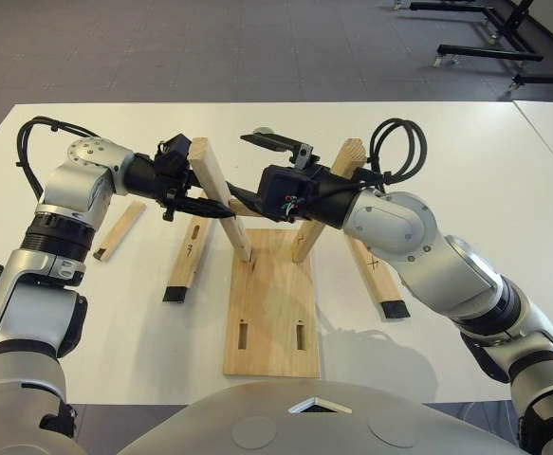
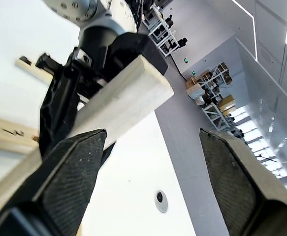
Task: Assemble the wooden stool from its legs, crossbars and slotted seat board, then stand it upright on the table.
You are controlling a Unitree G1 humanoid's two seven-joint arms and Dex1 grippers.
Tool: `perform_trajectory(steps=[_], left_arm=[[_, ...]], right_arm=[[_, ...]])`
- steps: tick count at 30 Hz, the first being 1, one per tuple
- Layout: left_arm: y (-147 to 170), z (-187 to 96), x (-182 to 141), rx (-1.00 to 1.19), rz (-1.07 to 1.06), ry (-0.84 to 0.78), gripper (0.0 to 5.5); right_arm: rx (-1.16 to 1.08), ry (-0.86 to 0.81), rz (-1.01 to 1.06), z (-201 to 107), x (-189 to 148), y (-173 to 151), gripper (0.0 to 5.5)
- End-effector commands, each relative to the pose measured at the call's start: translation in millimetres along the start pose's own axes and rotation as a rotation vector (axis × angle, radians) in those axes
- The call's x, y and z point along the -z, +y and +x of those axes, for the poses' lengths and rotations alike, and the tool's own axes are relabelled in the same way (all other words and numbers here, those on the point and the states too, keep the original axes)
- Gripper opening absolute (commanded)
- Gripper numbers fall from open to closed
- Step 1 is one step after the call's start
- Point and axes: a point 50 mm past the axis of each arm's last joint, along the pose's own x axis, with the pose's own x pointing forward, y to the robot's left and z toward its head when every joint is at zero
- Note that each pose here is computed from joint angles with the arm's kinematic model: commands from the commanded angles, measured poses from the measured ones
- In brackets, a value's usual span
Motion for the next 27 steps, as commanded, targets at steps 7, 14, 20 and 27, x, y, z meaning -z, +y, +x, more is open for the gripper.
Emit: perform_trajectory(steps=[7, 14, 20, 27], left_arm=[[-4.6, -1.8, 32.9, -0.002, -0.128, 0.171, 2.02], [-6.1, -3.1, 34.2, 0.002, -0.138, 0.176, 2.02], [-9.6, -4.2, 37.0, 0.001, -0.148, 0.169, 2.02], [-9.2, -4.3, 35.8, 0.003, -0.147, 0.171, 2.02]], right_arm=[[-0.146, 0.126, -0.044, 3.1, 23.3, 39.2, 3.45], [-0.075, 0.005, 0.026, 6.4, 5.3, 35.8, 3.45], [0.079, -0.071, 0.042, 0.3, 3.5, 0.6, 3.45], [0.044, 0.030, -0.102, 6.2, 19.3, 7.9, 3.45]])
